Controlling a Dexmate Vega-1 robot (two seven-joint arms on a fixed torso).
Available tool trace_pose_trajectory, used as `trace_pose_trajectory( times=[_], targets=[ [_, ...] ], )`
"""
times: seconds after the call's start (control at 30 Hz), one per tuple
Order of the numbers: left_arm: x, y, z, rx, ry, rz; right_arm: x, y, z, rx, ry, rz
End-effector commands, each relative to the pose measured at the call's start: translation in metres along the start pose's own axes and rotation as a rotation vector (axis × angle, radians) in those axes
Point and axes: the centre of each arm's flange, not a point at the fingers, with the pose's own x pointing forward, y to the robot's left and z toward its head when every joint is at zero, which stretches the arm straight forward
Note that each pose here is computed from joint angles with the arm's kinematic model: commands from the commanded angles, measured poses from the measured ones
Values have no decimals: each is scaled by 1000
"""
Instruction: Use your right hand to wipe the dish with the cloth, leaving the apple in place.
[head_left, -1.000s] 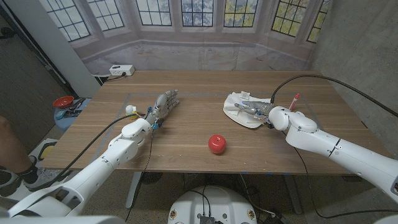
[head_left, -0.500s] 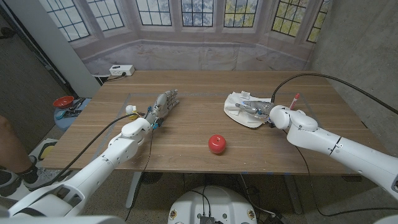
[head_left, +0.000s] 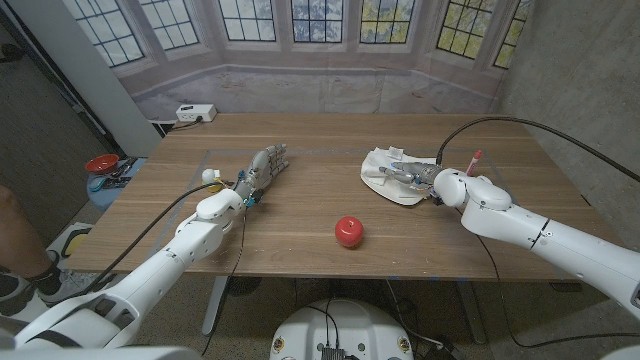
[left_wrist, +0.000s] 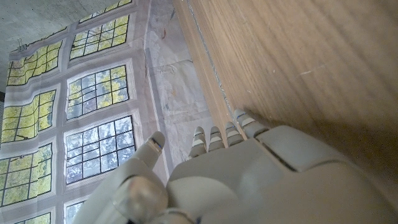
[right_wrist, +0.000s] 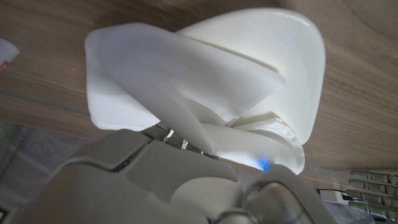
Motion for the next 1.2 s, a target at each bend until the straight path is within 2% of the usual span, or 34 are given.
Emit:
trace_pose_trajectory(
  times=[0.03, 0.47, 0.83, 1.2],
  targets=[
    [-1, 0, -1, -2, -2, 2, -4, -1, 18, -16, -36, 8],
    [-6, 2, -3, -6, -2, 13, -7, -3, 39, -25, -95, 16],
    [-6, 2, -3, -7, -4, 11, -13, -9, 54, -18, -139, 13],
    [-5, 4, -4, -9, 0, 11, -15, -6, 65, -32, -170, 33]
  ],
)
